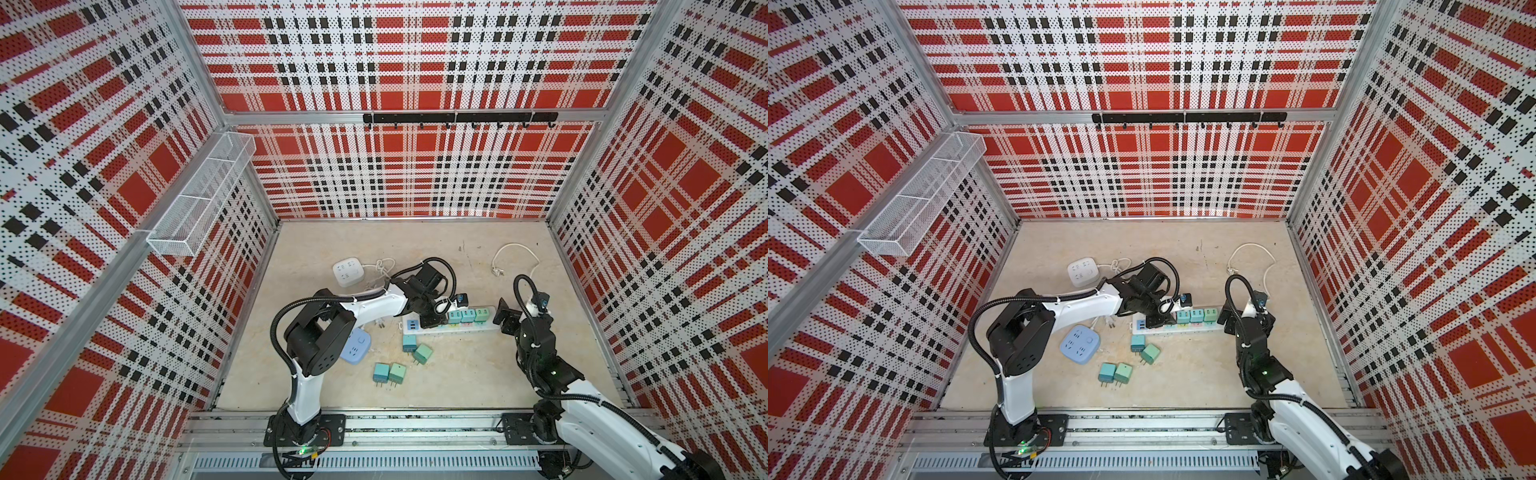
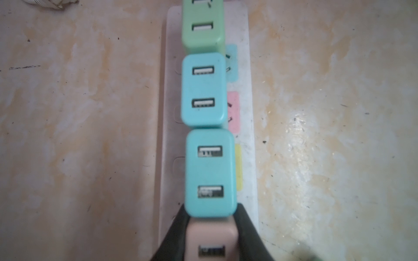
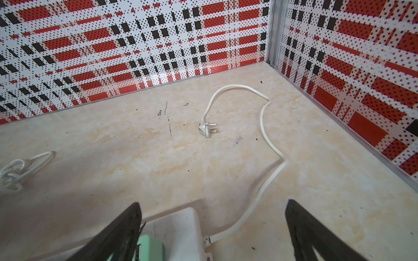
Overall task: Insert plugs into power strip
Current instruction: Insert the plug into the socket, then rotate the plug at the bottom-center of the table, then pick up the plug from the bottom-center of the table.
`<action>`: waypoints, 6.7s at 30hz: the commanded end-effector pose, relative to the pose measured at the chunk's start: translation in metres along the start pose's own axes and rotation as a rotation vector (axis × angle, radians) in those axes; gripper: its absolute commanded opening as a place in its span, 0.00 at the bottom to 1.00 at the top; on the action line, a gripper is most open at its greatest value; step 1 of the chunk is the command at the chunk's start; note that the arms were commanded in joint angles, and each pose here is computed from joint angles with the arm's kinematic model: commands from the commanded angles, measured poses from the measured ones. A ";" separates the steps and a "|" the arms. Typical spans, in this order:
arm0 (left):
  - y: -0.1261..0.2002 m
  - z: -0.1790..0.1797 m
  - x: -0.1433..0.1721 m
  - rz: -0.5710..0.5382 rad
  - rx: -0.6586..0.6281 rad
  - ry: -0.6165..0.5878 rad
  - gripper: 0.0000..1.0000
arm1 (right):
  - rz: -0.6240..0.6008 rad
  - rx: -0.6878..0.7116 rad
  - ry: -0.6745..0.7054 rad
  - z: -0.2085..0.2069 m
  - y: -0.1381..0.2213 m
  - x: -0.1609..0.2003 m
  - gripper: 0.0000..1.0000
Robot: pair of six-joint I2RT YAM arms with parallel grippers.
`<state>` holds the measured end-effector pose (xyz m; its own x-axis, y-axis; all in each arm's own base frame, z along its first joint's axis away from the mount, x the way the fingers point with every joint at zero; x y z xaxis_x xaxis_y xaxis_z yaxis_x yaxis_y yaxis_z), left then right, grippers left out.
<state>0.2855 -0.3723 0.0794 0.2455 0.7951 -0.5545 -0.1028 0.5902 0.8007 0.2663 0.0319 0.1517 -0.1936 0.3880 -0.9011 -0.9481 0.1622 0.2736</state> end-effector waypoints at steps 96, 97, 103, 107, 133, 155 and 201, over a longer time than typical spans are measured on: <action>0.207 -0.054 0.159 -0.194 -0.966 0.996 0.99 | 0.721 -0.265 0.413 0.174 0.076 0.197 0.93; 0.207 -0.054 0.159 -0.191 -0.966 0.991 0.99 | 0.724 -0.264 0.412 0.173 0.077 0.198 0.93; 0.210 -0.054 0.161 -0.178 -0.991 0.992 0.99 | 0.731 -0.249 0.419 0.160 0.079 0.197 0.93; 0.211 -0.053 0.162 -0.172 -1.000 0.995 0.99 | 0.723 -0.230 0.415 0.147 0.081 0.191 0.92; 0.213 -0.056 0.159 -0.198 -0.996 0.981 1.00 | 0.792 -0.293 0.445 0.145 0.075 0.208 0.87; 0.212 -0.056 0.159 -0.196 -0.990 0.984 1.00 | 0.829 -0.372 0.427 0.153 0.081 0.218 0.35; 0.238 -0.079 -0.001 -0.494 -0.630 0.807 0.93 | -0.146 -0.963 0.418 0.202 0.134 0.021 0.00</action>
<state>0.1970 -0.2070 0.2455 -0.2620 0.1918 -0.9458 -0.7414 0.5874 0.3245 0.1898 0.2482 0.2108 -0.1081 0.0072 -0.9941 -0.7421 -0.6660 0.0759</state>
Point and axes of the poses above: each gripper's point midway between its finger pads, its own y axis back along the fingers, its own z axis along the line the jaws close on, x = y × z, the point moved 2 cm from there along y, back along the fingers, and after that the axes turned 12 degrees about -y, right-handed, at the moved point
